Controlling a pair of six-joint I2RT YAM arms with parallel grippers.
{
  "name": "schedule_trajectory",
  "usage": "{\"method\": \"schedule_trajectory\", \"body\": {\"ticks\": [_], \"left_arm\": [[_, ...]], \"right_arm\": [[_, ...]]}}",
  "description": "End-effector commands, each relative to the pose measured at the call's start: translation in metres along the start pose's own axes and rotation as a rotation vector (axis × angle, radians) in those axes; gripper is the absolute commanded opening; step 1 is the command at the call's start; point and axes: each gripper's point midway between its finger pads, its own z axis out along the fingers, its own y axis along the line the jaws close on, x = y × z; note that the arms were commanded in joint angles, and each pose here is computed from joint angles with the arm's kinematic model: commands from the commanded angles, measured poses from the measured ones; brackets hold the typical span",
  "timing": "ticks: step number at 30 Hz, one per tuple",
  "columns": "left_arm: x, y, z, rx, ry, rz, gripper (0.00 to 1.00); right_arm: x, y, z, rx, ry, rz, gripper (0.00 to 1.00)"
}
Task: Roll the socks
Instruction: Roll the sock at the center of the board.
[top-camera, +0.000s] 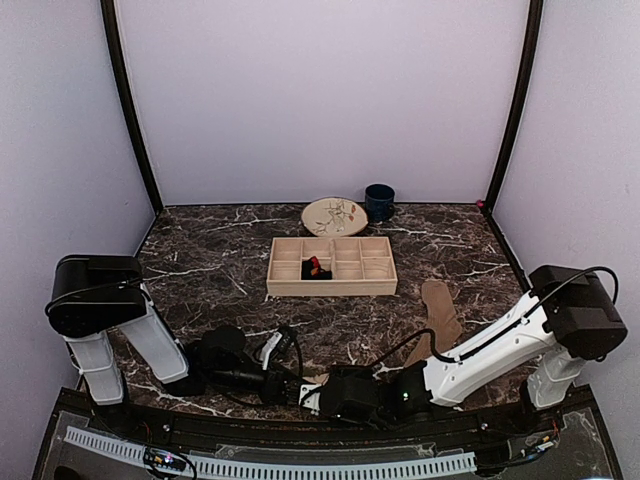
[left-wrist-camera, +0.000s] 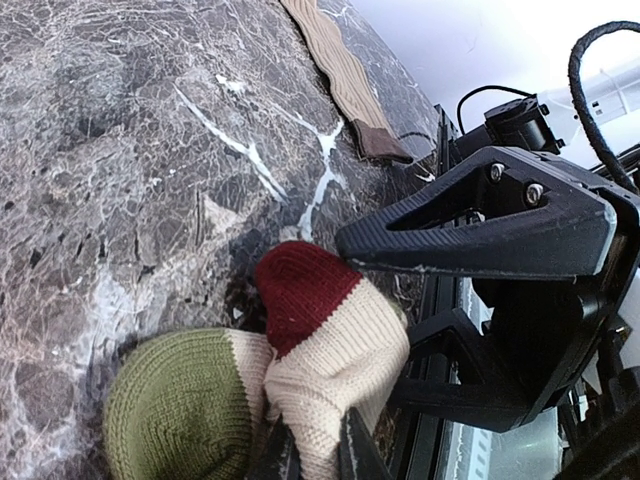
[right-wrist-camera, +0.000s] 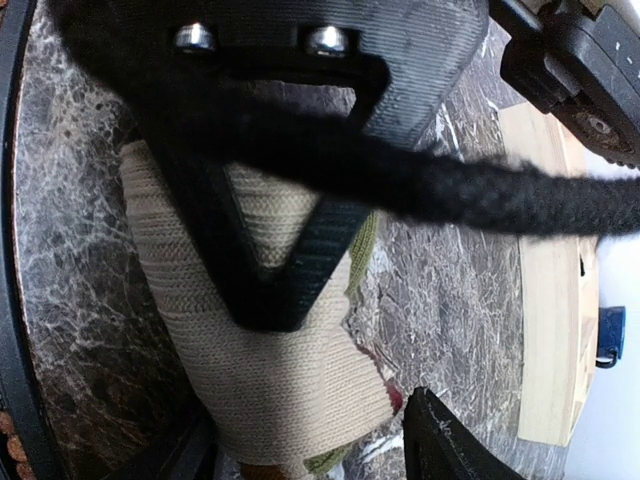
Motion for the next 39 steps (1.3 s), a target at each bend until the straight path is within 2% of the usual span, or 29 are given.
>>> {"method": "schedule_trajectory", "body": {"ticks": [1, 7, 16, 23, 27, 29, 34, 36, 39], "left_arm": [[0.040, 0.018, -0.006, -0.048, 0.134, -0.067, 0.00], [0.037, 0.015, -0.007, -0.031, 0.133, -0.070, 0.00], [0.033, 0.005, -0.006, 0.018, 0.134, -0.057, 0.00], [0.031, -0.004, -0.005, 0.063, 0.138, -0.044, 0.00], [0.030, -0.004, -0.003, 0.061, 0.143, -0.039, 0.01], [0.028, -0.001, -0.003, 0.035, 0.137, -0.039, 0.08], [0.015, 0.010, -0.010, -0.069, 0.081, -0.021, 0.41], [0.007, 0.016, -0.014, -0.125, 0.054, -0.012, 0.48], [-0.003, 0.023, -0.020, -0.202, 0.017, 0.000, 0.54]], "right_arm": [[-0.002, 0.007, 0.008, 0.001, 0.005, -0.056, 0.60], [0.000, 0.014, 0.012, -0.017, 0.012, -0.080, 0.59], [0.008, 0.034, 0.022, -0.096, 0.042, -0.146, 0.42], [0.006, 0.049, 0.026, -0.209, 0.047, -0.140, 0.24], [0.004, 0.055, 0.027, -0.270, 0.055, -0.128, 0.18], [0.002, 0.054, 0.027, -0.294, 0.059, -0.109, 0.17], [-0.001, 0.048, 0.027, -0.358, 0.062, -0.040, 0.14], [0.000, 0.047, 0.028, -0.379, 0.070, -0.018, 0.12], [0.001, 0.048, 0.030, -0.408, 0.086, 0.006, 0.02]]}}
